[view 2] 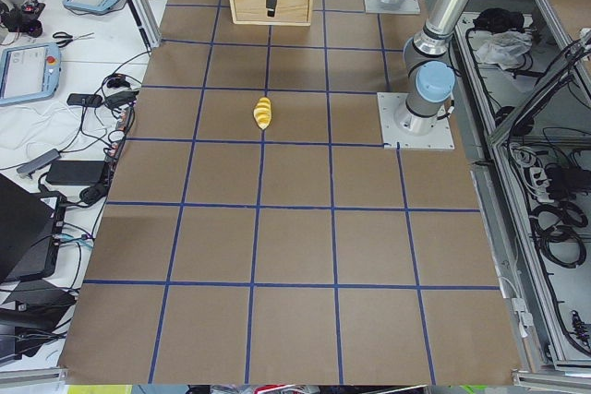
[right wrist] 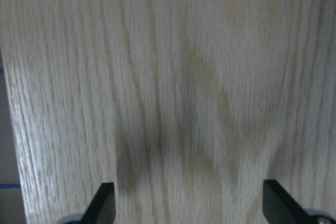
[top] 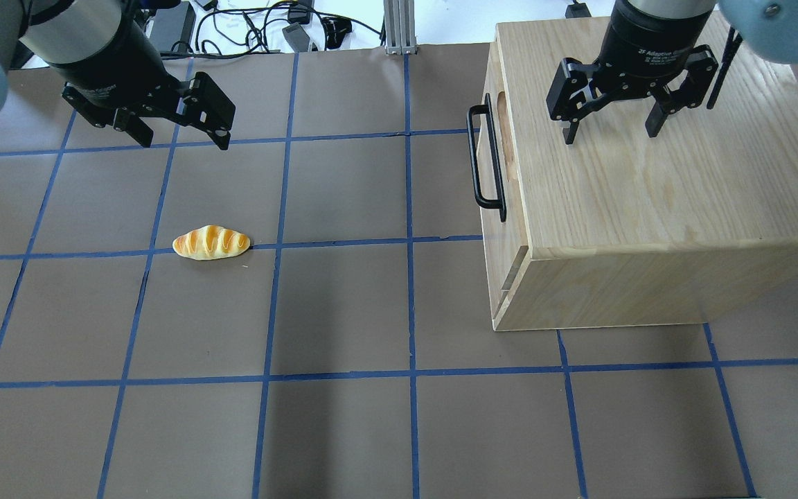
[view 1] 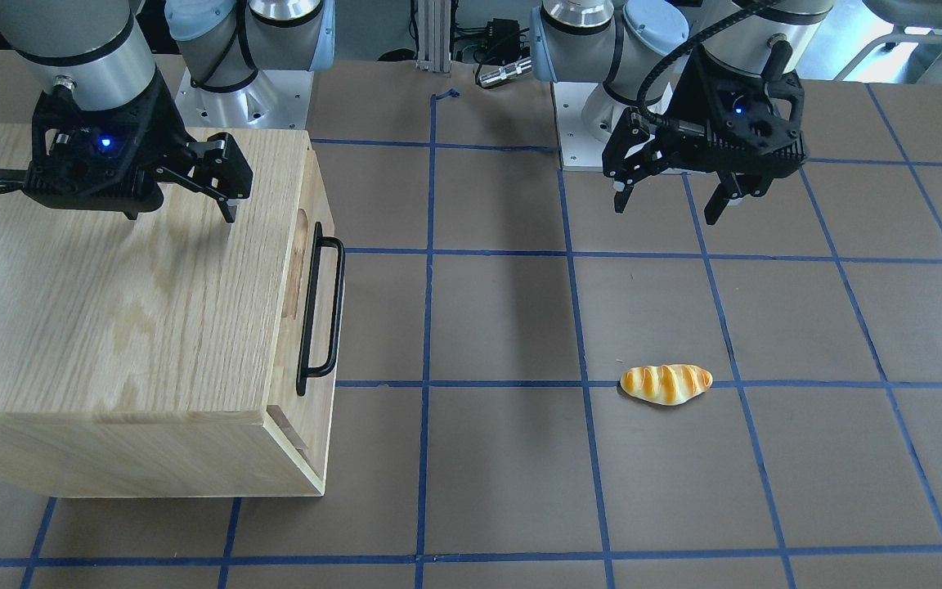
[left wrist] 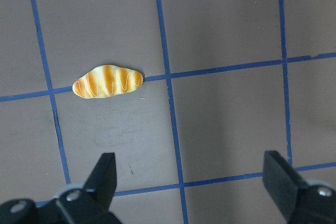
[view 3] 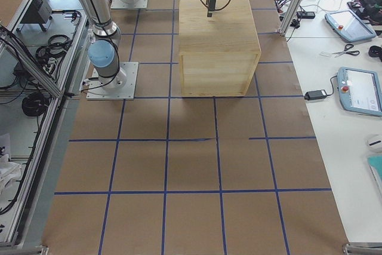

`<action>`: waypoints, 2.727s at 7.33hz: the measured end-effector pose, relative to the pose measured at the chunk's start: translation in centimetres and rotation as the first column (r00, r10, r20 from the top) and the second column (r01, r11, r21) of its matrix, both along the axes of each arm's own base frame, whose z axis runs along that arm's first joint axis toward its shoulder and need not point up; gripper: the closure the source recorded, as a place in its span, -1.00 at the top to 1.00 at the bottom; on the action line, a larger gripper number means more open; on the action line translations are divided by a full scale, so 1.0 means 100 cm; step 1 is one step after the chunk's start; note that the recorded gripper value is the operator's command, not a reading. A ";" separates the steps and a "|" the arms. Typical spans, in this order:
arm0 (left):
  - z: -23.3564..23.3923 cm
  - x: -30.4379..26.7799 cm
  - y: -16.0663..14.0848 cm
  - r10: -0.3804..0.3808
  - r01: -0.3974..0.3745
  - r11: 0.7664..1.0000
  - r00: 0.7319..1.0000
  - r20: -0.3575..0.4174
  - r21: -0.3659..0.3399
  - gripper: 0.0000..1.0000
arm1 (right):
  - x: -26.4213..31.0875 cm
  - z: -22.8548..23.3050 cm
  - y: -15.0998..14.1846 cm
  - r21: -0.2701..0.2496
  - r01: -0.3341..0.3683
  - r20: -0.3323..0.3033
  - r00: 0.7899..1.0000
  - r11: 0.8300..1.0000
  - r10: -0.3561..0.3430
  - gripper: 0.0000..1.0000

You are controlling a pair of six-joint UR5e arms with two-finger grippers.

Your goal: Open upper drawer

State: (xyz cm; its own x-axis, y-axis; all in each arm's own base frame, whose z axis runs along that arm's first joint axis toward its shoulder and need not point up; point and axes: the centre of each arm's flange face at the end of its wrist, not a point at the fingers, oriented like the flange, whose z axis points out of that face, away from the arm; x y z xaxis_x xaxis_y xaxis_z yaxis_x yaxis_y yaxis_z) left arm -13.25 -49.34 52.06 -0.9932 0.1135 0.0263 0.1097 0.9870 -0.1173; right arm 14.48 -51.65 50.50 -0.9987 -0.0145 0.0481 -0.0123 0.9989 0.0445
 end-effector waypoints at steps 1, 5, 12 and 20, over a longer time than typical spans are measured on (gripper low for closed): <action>-0.002 0.000 -0.002 0.000 0.000 1.000 1.000 0.000 0.003 1.00 | 0.000 0.000 0.000 0.000 0.000 0.000 1.000 1.000 0.000 1.00; -0.009 0.001 -0.008 0.002 -0.002 1.000 1.000 0.001 0.013 1.00 | 0.000 0.000 0.000 0.000 0.000 0.000 1.000 1.000 0.000 1.00; -0.011 0.002 -0.027 0.056 -0.055 0.998 0.998 -0.002 0.022 1.00 | 0.000 0.000 0.000 0.000 0.001 0.000 1.000 1.000 -0.001 1.00; -0.045 -0.061 -0.069 0.167 -0.163 0.985 0.981 -0.100 0.049 1.00 | 0.000 0.000 0.000 0.000 0.000 0.000 1.000 1.000 0.000 1.00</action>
